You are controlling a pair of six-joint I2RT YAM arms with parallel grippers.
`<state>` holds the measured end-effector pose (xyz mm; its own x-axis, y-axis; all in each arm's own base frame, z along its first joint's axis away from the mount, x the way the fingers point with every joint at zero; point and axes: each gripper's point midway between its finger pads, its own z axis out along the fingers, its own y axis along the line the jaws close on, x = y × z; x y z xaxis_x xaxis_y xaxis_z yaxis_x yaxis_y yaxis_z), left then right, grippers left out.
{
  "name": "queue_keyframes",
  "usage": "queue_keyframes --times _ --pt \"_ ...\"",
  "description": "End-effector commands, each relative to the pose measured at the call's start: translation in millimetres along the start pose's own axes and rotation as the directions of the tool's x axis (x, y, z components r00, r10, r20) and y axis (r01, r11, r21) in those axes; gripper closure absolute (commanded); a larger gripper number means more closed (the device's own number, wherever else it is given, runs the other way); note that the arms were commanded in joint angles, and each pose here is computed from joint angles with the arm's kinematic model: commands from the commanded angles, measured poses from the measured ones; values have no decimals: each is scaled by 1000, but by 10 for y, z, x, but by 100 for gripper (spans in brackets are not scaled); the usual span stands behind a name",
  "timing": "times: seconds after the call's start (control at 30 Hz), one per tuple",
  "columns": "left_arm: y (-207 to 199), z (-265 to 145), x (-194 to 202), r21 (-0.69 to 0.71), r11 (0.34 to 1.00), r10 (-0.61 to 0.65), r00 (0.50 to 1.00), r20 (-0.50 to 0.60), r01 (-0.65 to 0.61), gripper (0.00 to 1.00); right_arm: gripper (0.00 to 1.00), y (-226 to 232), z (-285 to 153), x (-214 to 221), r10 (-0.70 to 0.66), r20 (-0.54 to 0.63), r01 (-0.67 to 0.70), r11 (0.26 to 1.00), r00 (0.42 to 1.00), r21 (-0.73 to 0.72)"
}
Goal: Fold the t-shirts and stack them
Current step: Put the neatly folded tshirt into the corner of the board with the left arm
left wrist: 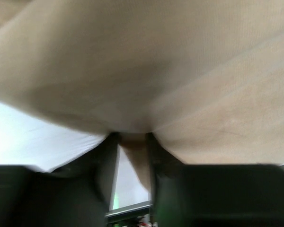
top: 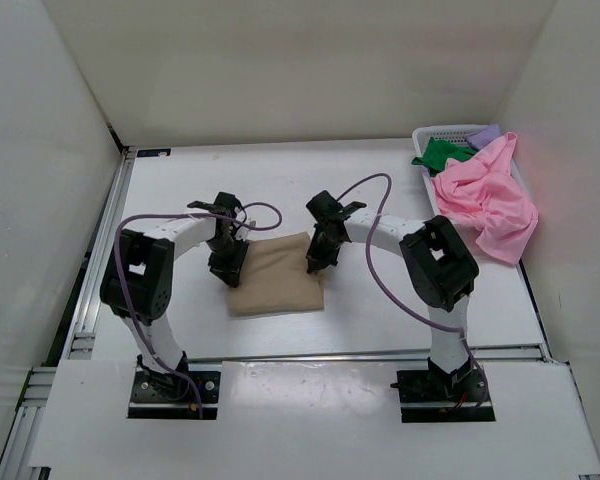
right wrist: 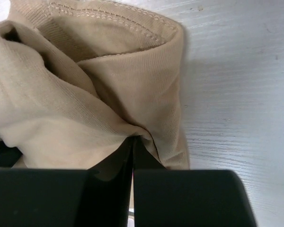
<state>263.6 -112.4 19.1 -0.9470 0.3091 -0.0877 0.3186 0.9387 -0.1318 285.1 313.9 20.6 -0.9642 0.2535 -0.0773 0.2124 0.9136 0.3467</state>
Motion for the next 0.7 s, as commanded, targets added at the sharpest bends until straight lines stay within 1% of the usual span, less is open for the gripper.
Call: queue_keyframes --times 0.0,0.03,0.07,0.1,0.13,0.17,0.2,0.23,0.27,0.3,0.33,0.37,0.4,0.43,0.53,0.57,0.6,0.67 --pt "68 -239 -174 2 1000 -18 996 91 18 54 100 20 -141 -62 -24 40 23 1000 999 13" --pt "98 -351 -251 1 1000 -27 992 121 27 49 100 48 -200 -75 -39 50 39 999 998 0" --pt "86 -430 -215 1 1000 -29 993 112 29 46 100 60 -312 -93 -54 70 55 998 996 -5" --pt "106 -545 -231 8 999 -42 990 135 41 39 100 82 -392 -99 -67 76 68 998 995 -11" --pt "109 -610 -237 19 999 -51 988 143 49 36 100 95 -470 -121 -82 91 83 996 992 -12" --pt "160 -671 -221 18 997 -72 988 134 70 32 100 170 -628 -155 -113 115 118 992 987 -36" --pt "156 -677 -181 33 996 -84 989 119 80 29 99 123 -688 -150 -129 121 132 991 984 -18" --pt "90 -711 -178 68 995 -85 990 112 77 28 99 143 -774 -181 -144 141 148 989 979 -20" --pt "96 -675 -139 83 992 -100 991 84 93 28 97 157 -891 -182 -178 158 185 982 971 -31" --pt "68 -643 -112 100 990 -103 993 61 97 27 96 131 -953 -212 -183 166 191 981 969 -31" --pt "5 -564 -100 143 984 -108 994 28 103 25 96 124 -1046 -197 -198 173 207 978 965 -35" --pt "-24 -518 -91 163 981 -111 994 8 108 25 96 100 -1095 -255 -199 194 208 978 961 -31" --pt "-35 -457 -76 173 978 -114 993 -16 115 25 95 50 -1111 -220 -208 187 215 976 960 -22" --pt "-19 -351 -87 173 977 -119 991 -53 127 25 95 -9 -1158 -225 -209 194 217 976 959 -21" --pt "5 -239 -155 172 975 -126 987 -100 141 24 95 -110 -1242 -193 -198 199 206 978 960 -20" --pt "-8 -141 -148 185 970 -131 981 -143 157 24 95 -165 -1308 -203 -189 216 198 980 958 -20" --pt "20 -120 -207 175 972 -131 982 -139 154 24 93 -150 -1361 -204 -189 228 201 979 955 -30" --pt "133 -5 -152 129 977 -144 974 -177 168 24 93 -291 -1459 -279 -170 258 181 983 951 -22"
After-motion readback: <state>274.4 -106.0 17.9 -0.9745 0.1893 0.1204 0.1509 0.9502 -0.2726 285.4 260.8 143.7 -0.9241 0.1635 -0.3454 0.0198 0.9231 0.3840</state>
